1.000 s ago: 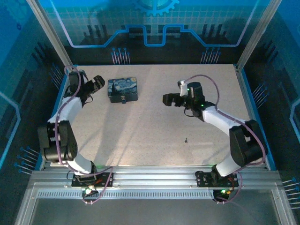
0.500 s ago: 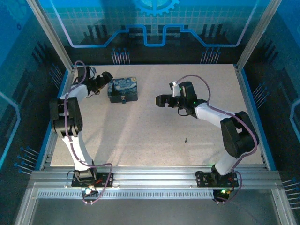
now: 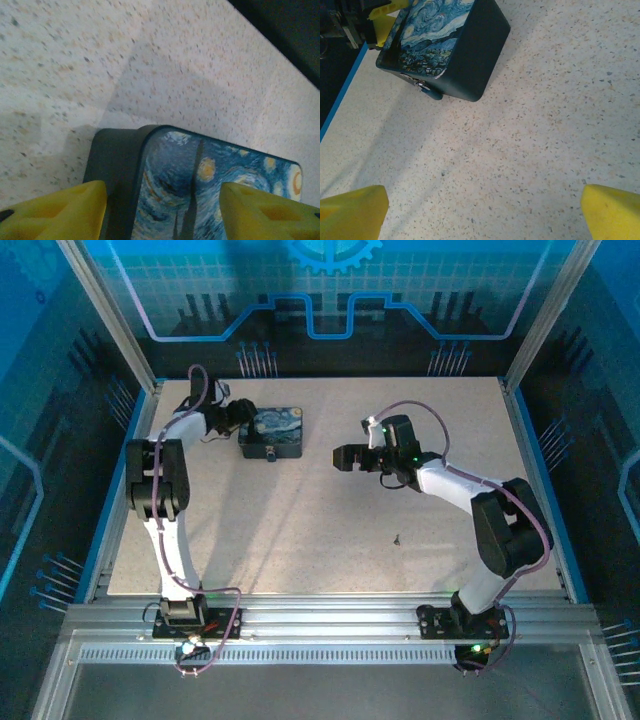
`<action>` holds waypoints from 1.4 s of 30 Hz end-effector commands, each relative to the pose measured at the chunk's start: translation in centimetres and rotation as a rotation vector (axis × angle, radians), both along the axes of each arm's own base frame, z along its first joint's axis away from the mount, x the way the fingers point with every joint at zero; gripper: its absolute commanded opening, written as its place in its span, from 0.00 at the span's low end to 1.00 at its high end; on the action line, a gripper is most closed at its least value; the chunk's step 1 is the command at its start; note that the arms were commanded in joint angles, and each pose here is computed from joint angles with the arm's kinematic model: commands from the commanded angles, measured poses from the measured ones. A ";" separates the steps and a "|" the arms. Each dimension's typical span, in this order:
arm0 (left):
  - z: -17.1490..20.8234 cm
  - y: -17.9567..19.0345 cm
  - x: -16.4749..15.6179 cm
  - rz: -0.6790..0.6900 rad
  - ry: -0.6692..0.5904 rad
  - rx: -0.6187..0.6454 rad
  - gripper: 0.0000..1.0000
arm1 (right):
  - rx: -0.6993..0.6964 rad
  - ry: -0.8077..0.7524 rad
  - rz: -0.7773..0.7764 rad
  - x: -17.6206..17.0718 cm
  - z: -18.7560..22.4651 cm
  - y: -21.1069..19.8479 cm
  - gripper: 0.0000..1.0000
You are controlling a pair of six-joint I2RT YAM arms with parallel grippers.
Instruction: Unlock a padlock with a key
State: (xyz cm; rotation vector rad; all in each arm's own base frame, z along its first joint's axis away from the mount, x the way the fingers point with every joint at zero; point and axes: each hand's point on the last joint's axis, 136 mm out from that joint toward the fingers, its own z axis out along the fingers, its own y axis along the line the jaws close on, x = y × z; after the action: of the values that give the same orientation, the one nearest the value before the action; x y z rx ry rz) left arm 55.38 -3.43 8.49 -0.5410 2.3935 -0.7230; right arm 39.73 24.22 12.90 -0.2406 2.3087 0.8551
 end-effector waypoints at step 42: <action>5.2 -11.0 -11.9 -0.112 -0.179 0.089 0.85 | -0.554 0.645 -0.052 -20.0 -8.3 -11.4 0.61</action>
State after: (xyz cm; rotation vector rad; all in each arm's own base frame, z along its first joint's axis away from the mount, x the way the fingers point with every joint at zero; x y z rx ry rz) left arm 43.80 -15.15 13.88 -0.2955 2.3020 -0.7136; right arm 20.99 13.33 5.63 -0.1349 3.0424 0.3201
